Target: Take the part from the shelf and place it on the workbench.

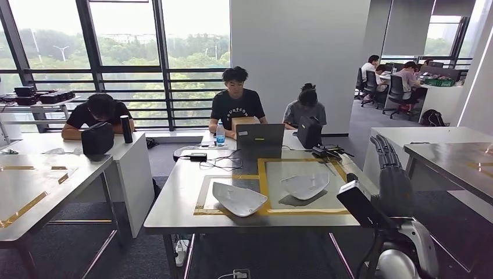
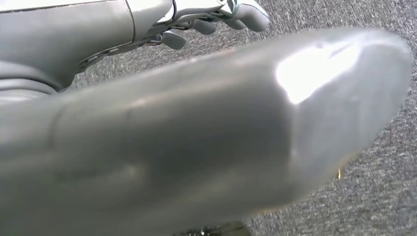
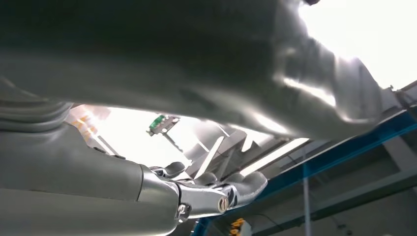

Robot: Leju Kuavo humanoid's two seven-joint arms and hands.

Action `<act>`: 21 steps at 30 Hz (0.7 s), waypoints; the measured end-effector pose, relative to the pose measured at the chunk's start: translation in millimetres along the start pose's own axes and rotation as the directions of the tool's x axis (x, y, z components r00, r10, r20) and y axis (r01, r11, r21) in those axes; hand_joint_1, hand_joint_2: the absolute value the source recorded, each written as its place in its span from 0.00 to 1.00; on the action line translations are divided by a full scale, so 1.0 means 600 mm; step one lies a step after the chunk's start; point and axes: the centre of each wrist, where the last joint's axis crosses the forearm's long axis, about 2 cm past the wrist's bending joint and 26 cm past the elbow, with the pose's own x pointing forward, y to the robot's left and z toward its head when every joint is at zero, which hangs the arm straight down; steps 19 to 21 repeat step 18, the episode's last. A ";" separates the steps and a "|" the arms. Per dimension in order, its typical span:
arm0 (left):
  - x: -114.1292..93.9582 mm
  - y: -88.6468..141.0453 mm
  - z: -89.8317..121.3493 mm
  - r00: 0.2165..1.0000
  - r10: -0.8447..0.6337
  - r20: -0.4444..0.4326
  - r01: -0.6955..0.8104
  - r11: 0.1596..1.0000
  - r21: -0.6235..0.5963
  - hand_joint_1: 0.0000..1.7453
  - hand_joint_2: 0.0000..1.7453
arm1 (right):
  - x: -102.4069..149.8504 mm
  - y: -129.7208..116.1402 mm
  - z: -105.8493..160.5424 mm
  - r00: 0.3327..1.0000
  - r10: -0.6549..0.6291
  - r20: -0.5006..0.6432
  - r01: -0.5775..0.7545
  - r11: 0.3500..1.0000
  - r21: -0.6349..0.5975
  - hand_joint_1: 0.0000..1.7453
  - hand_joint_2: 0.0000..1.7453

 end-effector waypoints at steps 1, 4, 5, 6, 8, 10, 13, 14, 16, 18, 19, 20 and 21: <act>0.000 0.000 0.000 1.000 -0.001 0.002 0.001 1.000 0.002 0.00 0.00 | 0.000 0.000 0.000 1.000 0.000 -0.003 0.000 1.000 -0.003 0.00 0.00; 0.000 0.000 0.000 1.000 -0.004 0.015 0.004 1.000 0.010 0.00 0.00 | 0.001 0.000 -0.001 1.000 0.000 -0.009 0.000 1.000 -0.013 0.00 0.00; 0.000 0.001 0.000 1.000 -0.005 0.018 0.005 1.000 0.012 0.00 0.00 | 0.001 0.000 -0.001 1.000 0.000 -0.010 0.000 1.000 -0.016 0.00 0.00; 0.000 0.001 0.000 1.000 -0.006 0.020 0.005 1.000 0.014 0.00 0.00 | 0.001 0.000 -0.001 1.000 0.001 -0.011 -0.001 1.000 -0.019 0.00 0.00; 0.000 0.001 0.000 1.000 -0.007 0.021 0.006 1.000 0.015 0.00 0.00 | 0.001 0.000 -0.001 1.000 0.003 -0.011 -0.003 1.000 -0.026 0.00 0.00; 0.000 0.001 0.000 1.000 -0.008 0.022 0.008 1.000 0.015 0.00 0.25 | 0.001 0.000 -0.001 1.000 0.006 -0.011 -0.006 0.999 -0.034 0.00 0.00; 0.001 0.001 0.000 1.000 -0.009 0.024 0.009 1.000 0.014 0.00 1.00 | 0.000 0.000 0.000 1.000 0.009 -0.012 -0.009 0.999 -0.042 0.00 0.25; 0.001 0.001 0.000 1.000 -0.010 0.024 0.010 1.000 0.014 0.00 1.00 | 0.000 0.001 0.000 1.000 0.009 -0.012 -0.010 0.999 -0.043 0.00 0.50; 0.001 0.001 -0.001 1.000 -0.011 0.025 0.011 1.000 0.014 0.00 1.00 | 0.000 0.002 0.001 1.000 0.011 -0.012 -0.011 0.999 -0.045 0.00 1.00; 0.002 0.001 -0.001 1.000 -0.012 0.026 0.011 1.000 0.013 0.00 1.00 | 0.000 0.003 0.001 1.000 0.013 -0.011 -0.013 0.999 -0.047 0.00 1.00; 0.002 0.001 -0.001 1.000 -0.012 0.026 0.011 1.000 0.013 0.00 1.00 | 0.000 0.003 0.001 1.000 0.013 -0.011 -0.013 0.999 -0.047 0.00 1.00; 0.002 0.001 -0.001 1.000 -0.012 0.026 0.011 1.000 0.013 0.00 1.00 | 0.000 0.003 0.001 1.000 0.013 -0.011 -0.013 0.999 -0.047 0.00 1.00; 0.002 0.001 -0.001 1.000 -0.012 0.026 0.011 1.000 0.013 0.00 1.00 | 0.000 0.003 0.001 1.000 0.013 -0.011 -0.013 0.999 -0.047 0.00 1.00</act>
